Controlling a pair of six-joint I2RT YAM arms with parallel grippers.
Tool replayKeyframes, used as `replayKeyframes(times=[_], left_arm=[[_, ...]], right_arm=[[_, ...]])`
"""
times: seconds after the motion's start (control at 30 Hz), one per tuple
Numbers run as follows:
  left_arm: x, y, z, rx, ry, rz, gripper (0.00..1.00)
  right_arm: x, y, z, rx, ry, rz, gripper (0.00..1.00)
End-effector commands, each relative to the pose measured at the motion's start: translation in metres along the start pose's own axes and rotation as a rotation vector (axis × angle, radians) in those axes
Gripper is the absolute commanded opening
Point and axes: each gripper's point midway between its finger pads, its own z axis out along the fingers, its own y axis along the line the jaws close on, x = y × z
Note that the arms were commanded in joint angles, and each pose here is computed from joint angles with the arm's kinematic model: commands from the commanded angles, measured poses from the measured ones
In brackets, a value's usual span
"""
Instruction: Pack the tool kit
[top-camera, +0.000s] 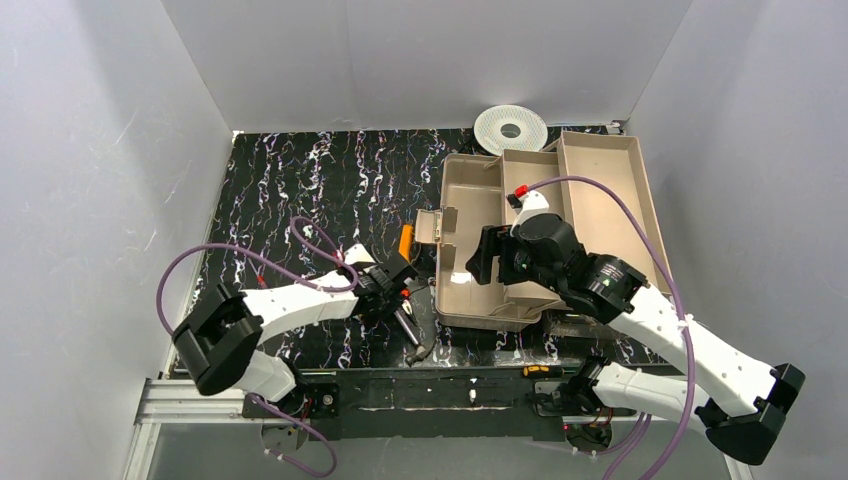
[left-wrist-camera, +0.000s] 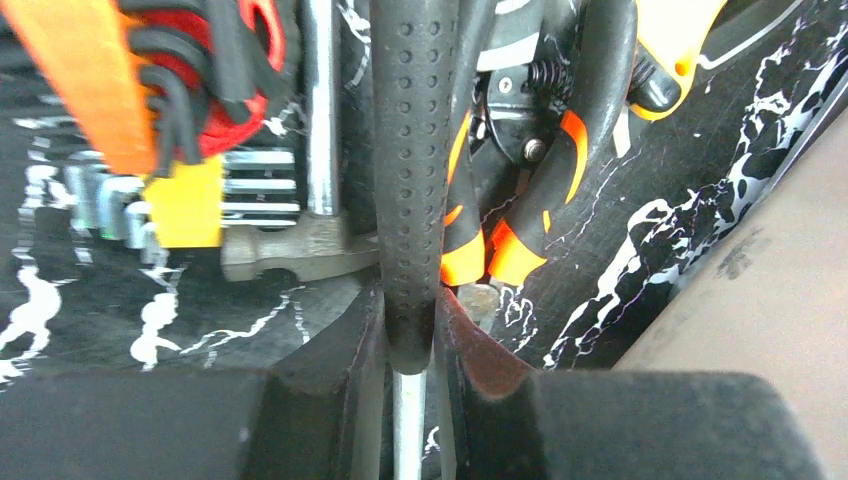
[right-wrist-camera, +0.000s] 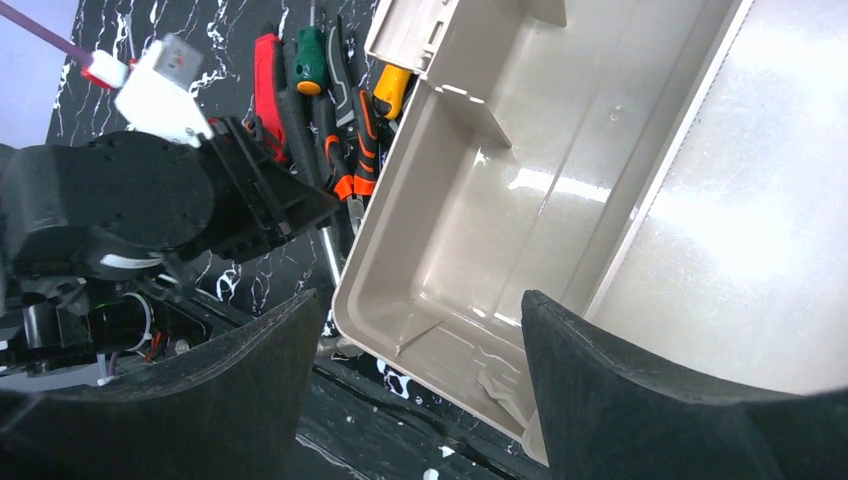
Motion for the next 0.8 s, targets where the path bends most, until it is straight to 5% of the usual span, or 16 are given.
replayKeyframes(times=[0.0, 0.23, 0.43, 0.77], left_arm=[[-0.049, 0.015, -0.037, -0.011, -0.193, 0.103, 0.00], [-0.113, 0.017, -0.099, 0.000, -0.404, 0.355, 0.00], [-0.113, -0.033, -0.137, 0.229, -0.363, 0.627, 0.00], [-0.099, -0.126, -0.190, 0.603, -0.317, 0.694, 0.00]], right_arm=[[-0.012, 0.006, -0.006, -0.029, -0.059, 0.023, 0.80], [-0.017, 0.004, -0.012, -0.024, -0.090, 0.016, 0.80], [-0.022, -0.006, -0.019, 0.020, -0.120, 0.002, 0.80], [-0.037, -0.029, -0.047, 0.094, -0.233, 0.014, 0.81]])
